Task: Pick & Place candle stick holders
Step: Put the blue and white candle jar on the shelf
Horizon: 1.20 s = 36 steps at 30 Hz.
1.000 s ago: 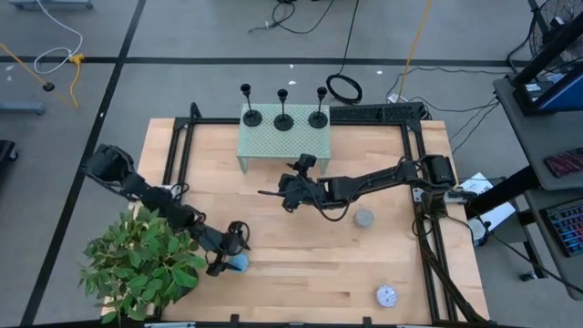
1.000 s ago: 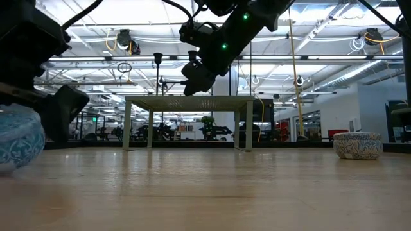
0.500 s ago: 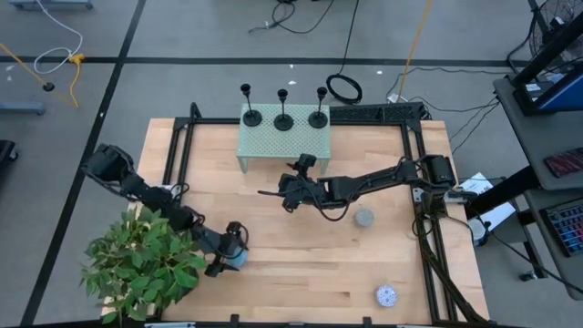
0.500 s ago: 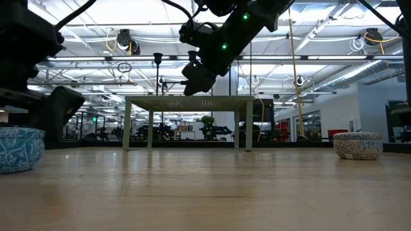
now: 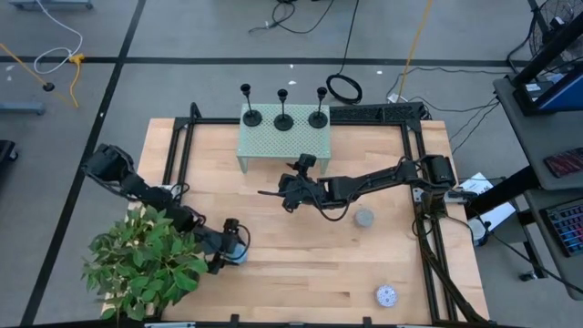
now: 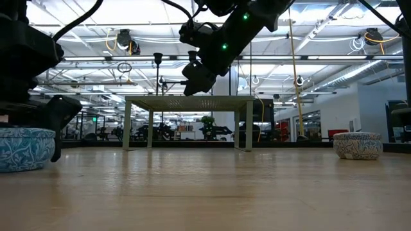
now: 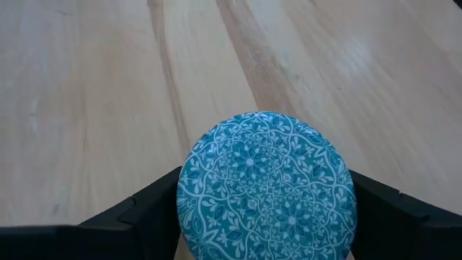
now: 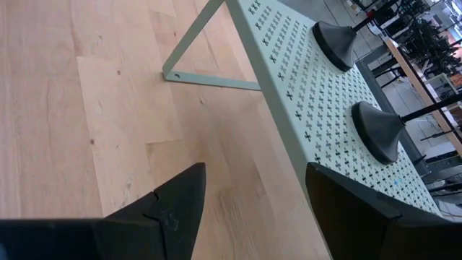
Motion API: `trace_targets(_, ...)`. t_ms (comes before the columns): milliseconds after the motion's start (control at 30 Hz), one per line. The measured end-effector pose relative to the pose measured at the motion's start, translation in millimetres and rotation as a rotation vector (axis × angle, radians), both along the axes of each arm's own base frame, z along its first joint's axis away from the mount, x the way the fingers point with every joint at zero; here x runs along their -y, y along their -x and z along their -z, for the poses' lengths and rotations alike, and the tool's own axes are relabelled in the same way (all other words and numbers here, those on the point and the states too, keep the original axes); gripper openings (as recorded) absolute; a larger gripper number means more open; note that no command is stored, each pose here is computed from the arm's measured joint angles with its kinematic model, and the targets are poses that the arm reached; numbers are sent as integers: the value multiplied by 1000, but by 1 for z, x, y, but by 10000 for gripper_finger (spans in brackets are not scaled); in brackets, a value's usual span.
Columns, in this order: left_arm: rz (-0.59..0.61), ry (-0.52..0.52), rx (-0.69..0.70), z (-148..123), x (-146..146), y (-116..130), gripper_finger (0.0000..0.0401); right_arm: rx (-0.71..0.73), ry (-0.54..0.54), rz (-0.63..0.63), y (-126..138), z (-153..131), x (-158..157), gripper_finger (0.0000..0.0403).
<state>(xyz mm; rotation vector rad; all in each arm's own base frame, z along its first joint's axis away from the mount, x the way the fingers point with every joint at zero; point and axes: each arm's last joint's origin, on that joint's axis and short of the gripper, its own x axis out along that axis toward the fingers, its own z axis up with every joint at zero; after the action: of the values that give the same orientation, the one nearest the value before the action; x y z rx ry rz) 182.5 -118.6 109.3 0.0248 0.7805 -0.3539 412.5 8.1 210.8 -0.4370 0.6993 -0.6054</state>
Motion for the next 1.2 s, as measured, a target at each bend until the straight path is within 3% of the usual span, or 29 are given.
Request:
trace_targets(133, -65, -10, 16, -1, -6, -4, 298, 0, 0, 0, 0, 0, 0, 233)
trace_targets(267, -215, -41, 116, -6, -16, -14, 298, 0, 0, 0, 0, 0, 0, 233)
trace_targets(433, -303, -89, 229, -15, -33, -29, 315, -35, 42, -26, 0, -1, -3, 233)
trace_targets(567, -405, -88, 282, -26, -53, -46, 308, -36, 98, -11, 9, -18, -11, 233)
trace_targets(833, -543, -160, 359, -50, -95, -74, 311, 14, 257, 157, 60, -85, -30, 233)
trace_targets(967, -534, -258, 396, -71, -109, -90, 319, 109, 189, 174, 90, -116, -32, 233)
trace_targets(1200, -610, -331, 302, -110, -140, -112, 302, 196, 108, 220, 131, -145, -26, 233)
